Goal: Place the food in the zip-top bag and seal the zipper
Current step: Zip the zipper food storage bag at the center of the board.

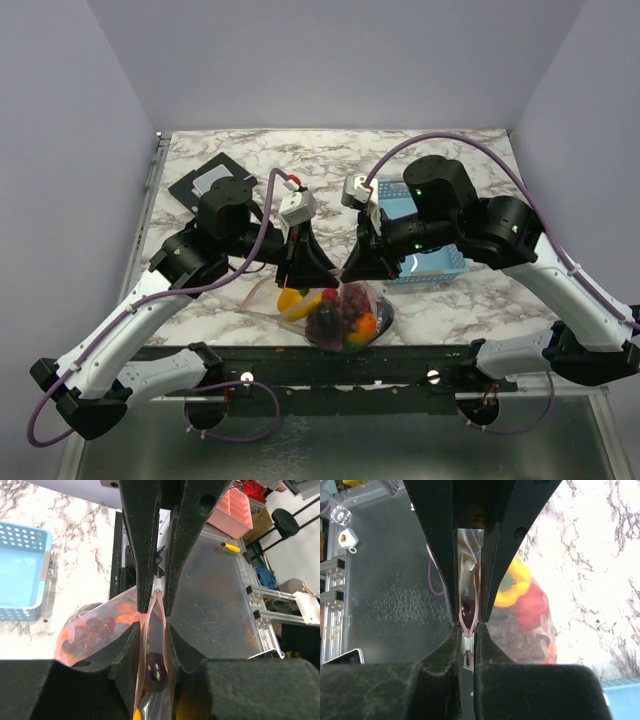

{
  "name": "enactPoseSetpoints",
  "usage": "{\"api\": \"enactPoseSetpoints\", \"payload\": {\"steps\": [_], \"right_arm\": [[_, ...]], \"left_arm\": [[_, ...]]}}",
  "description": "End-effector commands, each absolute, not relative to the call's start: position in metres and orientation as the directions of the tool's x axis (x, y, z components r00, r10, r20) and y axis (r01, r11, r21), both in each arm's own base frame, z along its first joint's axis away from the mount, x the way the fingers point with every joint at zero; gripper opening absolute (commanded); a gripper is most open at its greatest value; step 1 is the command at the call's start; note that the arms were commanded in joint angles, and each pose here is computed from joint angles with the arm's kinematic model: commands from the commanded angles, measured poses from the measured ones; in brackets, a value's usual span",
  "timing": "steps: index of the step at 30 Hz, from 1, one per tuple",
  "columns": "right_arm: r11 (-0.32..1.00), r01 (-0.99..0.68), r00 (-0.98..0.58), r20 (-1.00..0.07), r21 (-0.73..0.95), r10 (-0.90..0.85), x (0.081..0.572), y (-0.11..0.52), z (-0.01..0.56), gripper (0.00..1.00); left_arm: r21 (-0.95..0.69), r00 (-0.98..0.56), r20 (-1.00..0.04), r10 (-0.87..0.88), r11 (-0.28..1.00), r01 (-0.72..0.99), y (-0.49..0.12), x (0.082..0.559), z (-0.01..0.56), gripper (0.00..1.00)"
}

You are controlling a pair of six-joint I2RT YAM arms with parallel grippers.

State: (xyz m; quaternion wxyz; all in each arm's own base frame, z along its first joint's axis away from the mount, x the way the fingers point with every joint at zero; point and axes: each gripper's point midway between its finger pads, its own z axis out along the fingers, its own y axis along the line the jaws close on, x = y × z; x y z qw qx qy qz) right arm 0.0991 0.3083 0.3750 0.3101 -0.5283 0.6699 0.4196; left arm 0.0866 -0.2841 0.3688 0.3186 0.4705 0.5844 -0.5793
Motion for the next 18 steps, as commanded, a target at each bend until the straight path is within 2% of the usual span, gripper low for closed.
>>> {"api": "enactPoseSetpoints", "payload": {"steps": [1, 7, 13, 18], "right_arm": [[0.128, -0.974, -0.223, -0.91, 0.189, -0.351, 0.104, 0.304, 0.411, 0.01], [0.173, -0.961, -0.265, -0.903, 0.217, -0.339, 0.107, 0.302, 0.414, 0.01], [0.231, -0.94, -0.32, -0.889, 0.253, -0.328, 0.113, 0.304, 0.412, 0.01], [0.264, -0.923, -0.358, -0.878, 0.28, -0.319, 0.119, 0.308, 0.407, 0.01]], "left_arm": [[-0.375, -0.351, -0.905, 0.24, -0.06, 0.925, -0.279, 0.089, 0.358, 0.27], [-0.361, -0.347, -0.903, 0.253, -0.01, 0.932, -0.276, 0.094, 0.358, 0.33], [-0.348, -0.348, -0.905, 0.246, 0.045, 0.936, -0.276, 0.104, 0.361, 0.48], [-0.343, -0.349, -0.906, 0.238, 0.067, 0.937, -0.278, 0.109, 0.365, 0.55]]}}
